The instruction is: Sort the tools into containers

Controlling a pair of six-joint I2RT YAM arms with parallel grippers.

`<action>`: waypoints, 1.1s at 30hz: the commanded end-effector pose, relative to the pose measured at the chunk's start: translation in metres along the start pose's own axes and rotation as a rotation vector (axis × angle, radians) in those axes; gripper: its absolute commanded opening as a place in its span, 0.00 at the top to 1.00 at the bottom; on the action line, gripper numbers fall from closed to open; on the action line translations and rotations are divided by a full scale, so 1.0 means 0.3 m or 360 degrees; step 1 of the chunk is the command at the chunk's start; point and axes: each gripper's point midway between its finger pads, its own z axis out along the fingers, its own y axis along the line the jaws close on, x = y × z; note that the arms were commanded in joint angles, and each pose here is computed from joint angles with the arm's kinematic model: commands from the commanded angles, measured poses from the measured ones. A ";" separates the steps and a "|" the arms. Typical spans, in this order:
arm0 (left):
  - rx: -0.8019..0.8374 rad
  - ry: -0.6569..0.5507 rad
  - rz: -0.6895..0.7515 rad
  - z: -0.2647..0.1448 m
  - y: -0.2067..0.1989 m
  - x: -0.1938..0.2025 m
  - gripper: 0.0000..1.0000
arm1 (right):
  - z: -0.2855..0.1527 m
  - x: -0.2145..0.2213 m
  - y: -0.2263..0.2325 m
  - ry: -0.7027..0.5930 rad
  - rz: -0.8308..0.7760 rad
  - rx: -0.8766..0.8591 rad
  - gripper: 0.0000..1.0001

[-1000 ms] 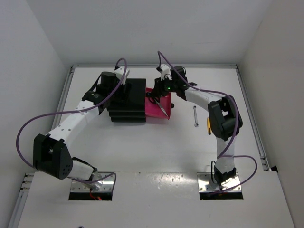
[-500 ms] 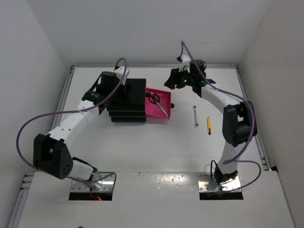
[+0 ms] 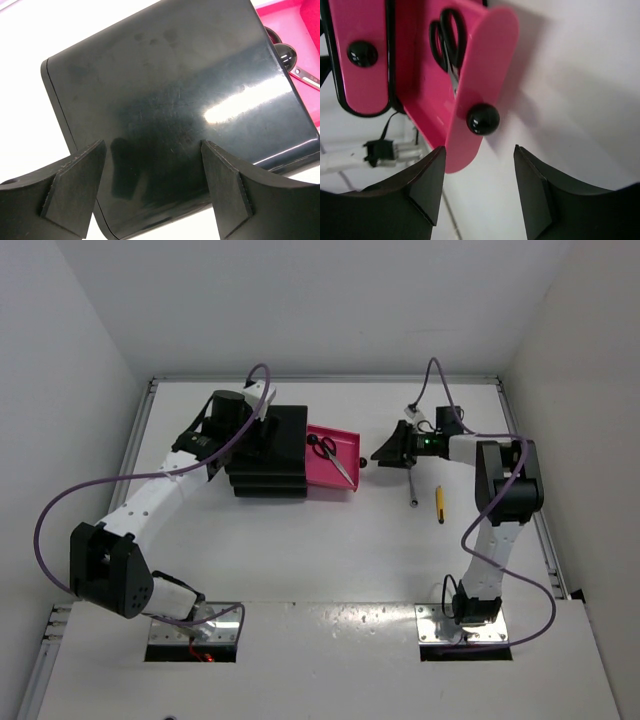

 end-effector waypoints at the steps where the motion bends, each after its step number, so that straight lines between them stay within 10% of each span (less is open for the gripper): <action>1: 0.0052 -0.0009 0.0041 -0.025 -0.021 -0.020 0.17 | -0.006 0.015 0.097 0.0076 -0.0018 -0.0260 0.43; 33: 0.0030 0.0071 -0.0002 0.004 -0.021 0.029 0.16 | 0.120 0.033 0.018 0.0110 0.0256 -0.0462 0.47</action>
